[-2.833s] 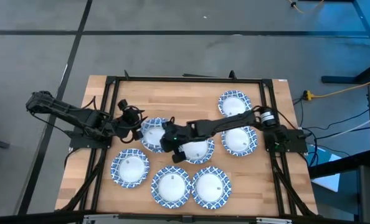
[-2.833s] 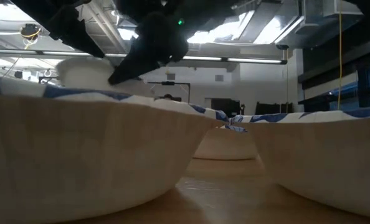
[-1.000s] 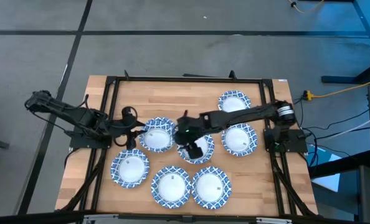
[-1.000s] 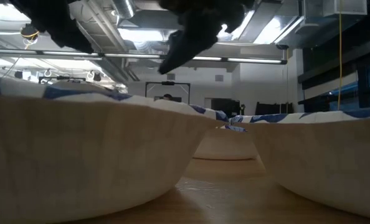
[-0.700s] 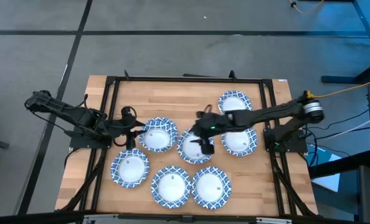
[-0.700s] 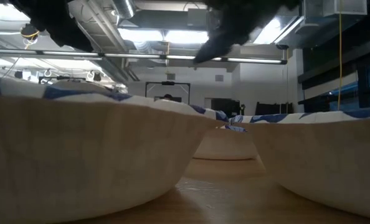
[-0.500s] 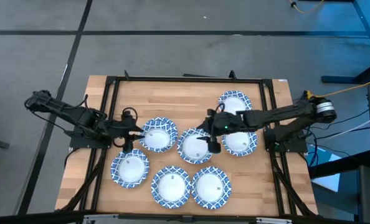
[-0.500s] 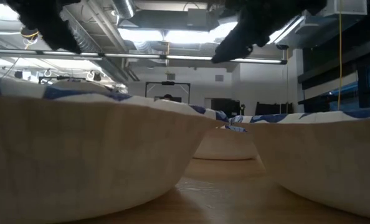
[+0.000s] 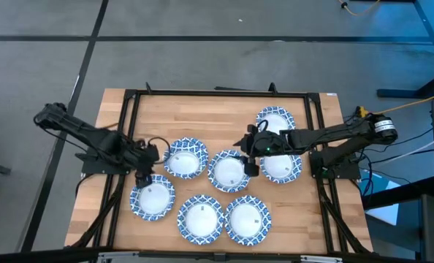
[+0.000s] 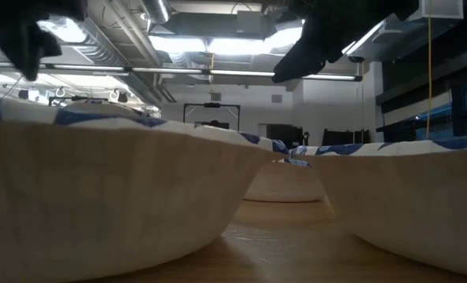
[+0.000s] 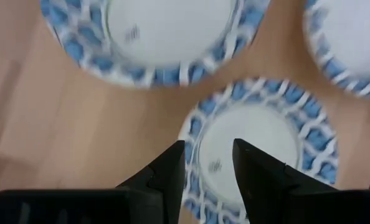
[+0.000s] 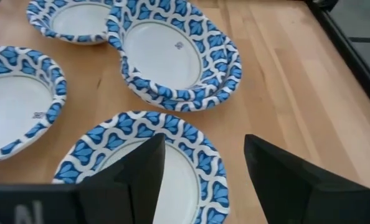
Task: Nest bowls inside each other
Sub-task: Stack the white bowl on the white bowl
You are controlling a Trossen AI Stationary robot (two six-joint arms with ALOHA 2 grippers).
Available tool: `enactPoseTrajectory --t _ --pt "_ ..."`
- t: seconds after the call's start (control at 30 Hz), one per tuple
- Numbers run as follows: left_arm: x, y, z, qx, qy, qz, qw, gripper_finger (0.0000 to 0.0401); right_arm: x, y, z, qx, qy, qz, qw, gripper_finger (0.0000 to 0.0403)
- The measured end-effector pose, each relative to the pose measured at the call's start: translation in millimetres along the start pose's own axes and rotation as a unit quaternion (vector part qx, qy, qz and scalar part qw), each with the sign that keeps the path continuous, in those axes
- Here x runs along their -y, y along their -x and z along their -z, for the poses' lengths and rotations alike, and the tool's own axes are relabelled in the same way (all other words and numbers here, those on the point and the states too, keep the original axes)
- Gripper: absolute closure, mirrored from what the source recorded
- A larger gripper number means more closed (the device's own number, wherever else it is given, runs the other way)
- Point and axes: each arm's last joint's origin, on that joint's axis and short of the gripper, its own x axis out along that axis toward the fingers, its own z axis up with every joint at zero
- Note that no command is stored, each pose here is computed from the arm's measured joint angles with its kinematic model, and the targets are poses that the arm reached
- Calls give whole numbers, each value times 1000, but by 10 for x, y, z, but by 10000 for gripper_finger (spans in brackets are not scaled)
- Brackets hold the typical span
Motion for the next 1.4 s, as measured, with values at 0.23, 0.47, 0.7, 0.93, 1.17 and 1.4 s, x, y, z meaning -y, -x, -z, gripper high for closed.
enactPoseTrajectory --t 0.23,0.47,0.7,0.93,1.17,1.4 --pt "149 -214 -11 -62 -19 -22 998 273 2 0 1 0 0 4 1000 182" --pt "215 -380 -34 -102 -23 -47 993 273 -8 -47 140 -2 -1 -3 1000 182" --pt "220 -397 -37 -105 -27 -50 993 273 -46 -111 364 12 -18 -56 998 182" --pt "214 -403 -33 -104 -29 -54 993 273 -69 -140 529 45 -35 -92 994 182" --pt "181 -531 38 -107 -44 -55 992 273 -41 10 559 67 -49 -93 992 182" --pt "137 -654 111 -112 -49 -59 991 273 9 285 484 118 -53 -95 987 182"
